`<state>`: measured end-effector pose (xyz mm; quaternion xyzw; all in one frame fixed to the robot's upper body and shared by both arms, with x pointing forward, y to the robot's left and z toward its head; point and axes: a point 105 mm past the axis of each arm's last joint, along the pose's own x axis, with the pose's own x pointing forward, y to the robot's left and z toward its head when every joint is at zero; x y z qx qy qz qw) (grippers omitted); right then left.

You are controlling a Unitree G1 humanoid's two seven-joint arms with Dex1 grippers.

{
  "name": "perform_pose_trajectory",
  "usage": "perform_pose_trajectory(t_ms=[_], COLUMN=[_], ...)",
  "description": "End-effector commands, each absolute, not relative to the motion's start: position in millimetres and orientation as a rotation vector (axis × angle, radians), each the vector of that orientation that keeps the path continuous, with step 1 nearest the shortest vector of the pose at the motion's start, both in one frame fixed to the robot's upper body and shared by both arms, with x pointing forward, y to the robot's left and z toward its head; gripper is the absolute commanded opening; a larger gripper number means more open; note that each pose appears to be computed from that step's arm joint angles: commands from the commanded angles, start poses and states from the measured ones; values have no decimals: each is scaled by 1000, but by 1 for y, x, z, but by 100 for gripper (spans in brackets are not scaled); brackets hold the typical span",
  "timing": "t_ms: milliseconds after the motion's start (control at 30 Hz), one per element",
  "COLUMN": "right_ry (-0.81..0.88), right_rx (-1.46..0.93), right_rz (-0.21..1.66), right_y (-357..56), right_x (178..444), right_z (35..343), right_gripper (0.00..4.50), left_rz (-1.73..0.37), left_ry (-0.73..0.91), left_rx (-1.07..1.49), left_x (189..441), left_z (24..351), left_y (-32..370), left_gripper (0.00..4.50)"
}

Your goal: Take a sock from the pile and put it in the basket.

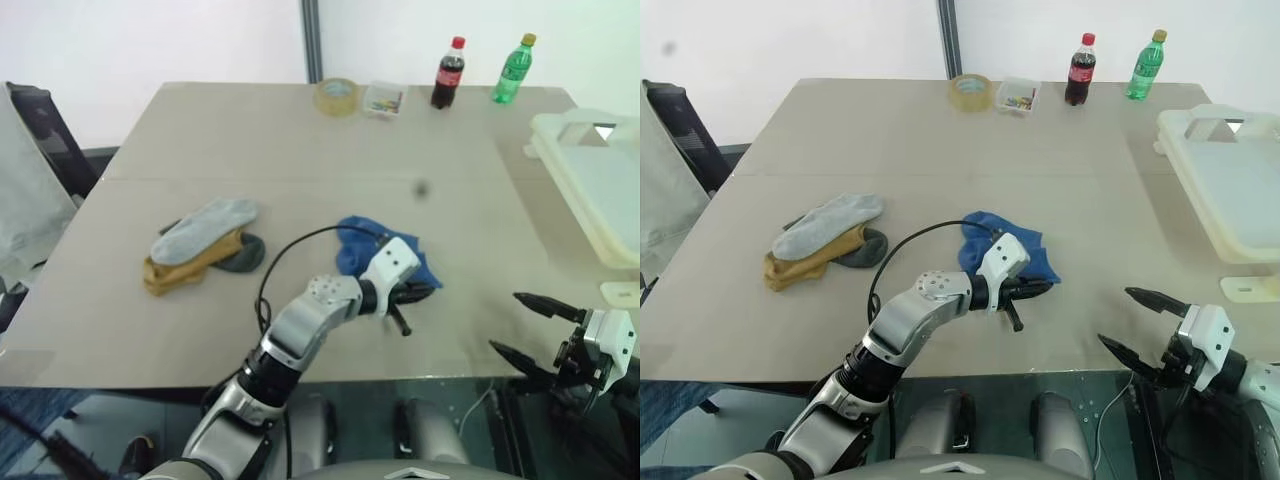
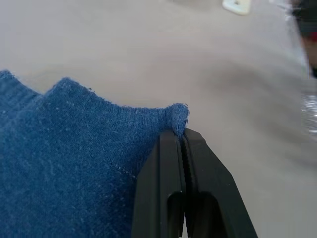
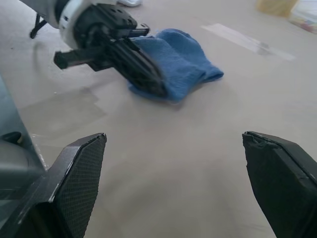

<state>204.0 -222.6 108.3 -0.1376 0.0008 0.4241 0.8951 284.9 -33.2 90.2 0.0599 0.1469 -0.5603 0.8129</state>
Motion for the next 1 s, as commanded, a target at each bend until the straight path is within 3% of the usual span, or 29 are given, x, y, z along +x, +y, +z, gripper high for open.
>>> perform_pose_trajectory(t_ms=[33,100,133,267,367,500,633,733,933,1000], right_ry=[-17,-11,-1,84,171,316,382,410,435,445], right_rx=[-274,-249,-233,-154,-47,83,261,323,311,287], right_rz=[848,837,833,814,797,765,847,808,774,764], right_y=[-224,-220,-218,-203,-176,-151,-117,-110,-113,-114], right_x=[212,216,219,229,244,259,254,256,255,256], right_z=[117,119,119,116,111,104,107,106,105,104], right_gripper=[450,450,450,450,450,450,450,450,182,113], left_rz=[-1204,-1184,-1197,-1238,-1135,-976,-898,-885,-951,-975], left_ry=[238,223,218,193,187,241,297,306,329,352], left_rx=[89,50,25,-66,-99,-21,41,64,62,57], left_x=[283,286,285,284,313,348,366,372,355,345], left_z=[108,114,118,137,148,137,123,118,111,108], left_y=[-39,-37,-35,-19,21,68,97,103,99,99], left_gripper=[182,284,313,313,313,313,313,313,322,322])
